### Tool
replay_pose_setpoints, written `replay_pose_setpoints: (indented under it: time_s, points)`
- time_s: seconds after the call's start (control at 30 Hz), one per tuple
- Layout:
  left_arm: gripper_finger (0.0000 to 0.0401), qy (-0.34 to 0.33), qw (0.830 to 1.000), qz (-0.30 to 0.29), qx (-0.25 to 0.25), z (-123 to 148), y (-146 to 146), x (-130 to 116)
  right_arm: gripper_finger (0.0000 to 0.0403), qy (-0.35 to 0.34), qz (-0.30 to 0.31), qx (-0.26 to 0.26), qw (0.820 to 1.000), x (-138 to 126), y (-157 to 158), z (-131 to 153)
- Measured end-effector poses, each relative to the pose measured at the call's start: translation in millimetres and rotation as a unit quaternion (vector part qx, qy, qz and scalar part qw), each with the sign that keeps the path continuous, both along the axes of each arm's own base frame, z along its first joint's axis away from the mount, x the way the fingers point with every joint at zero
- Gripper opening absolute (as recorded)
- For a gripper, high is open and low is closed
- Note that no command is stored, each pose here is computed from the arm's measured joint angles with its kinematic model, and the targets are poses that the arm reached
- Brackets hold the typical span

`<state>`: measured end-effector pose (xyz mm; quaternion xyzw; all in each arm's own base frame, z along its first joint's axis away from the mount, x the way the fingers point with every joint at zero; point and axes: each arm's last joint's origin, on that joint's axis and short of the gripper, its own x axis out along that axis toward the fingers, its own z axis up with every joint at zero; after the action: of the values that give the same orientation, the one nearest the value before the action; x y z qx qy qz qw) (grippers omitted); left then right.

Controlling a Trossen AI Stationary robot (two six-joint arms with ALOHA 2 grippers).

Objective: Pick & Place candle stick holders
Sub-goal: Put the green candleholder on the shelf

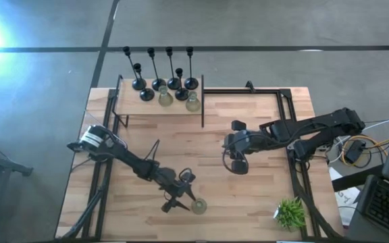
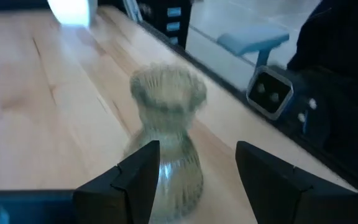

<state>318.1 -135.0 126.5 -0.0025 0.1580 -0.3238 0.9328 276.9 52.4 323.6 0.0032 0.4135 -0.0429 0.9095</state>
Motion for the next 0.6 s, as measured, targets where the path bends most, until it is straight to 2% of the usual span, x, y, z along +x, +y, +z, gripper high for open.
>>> replay_pose_setpoints:
  time_s: [0.17,0.33,0.6]
  points:
    - [0.0215,-0.021,1.0,0.004,-0.007,4,1,9,0.01,-0.003,0.01,-0.009,1.0,-1,0,1]
    - [0.0215,-0.012,1.0,0.001,-0.007,-2,4,17,0.01,-0.002,0.015,-0.014,1.0,-1,0,1]
    - [0.0215,-0.013,0.999,-0.041,-0.024,-6,4,34,0.01,-0.001,0.017,-0.015,1.0,-1,0,0]
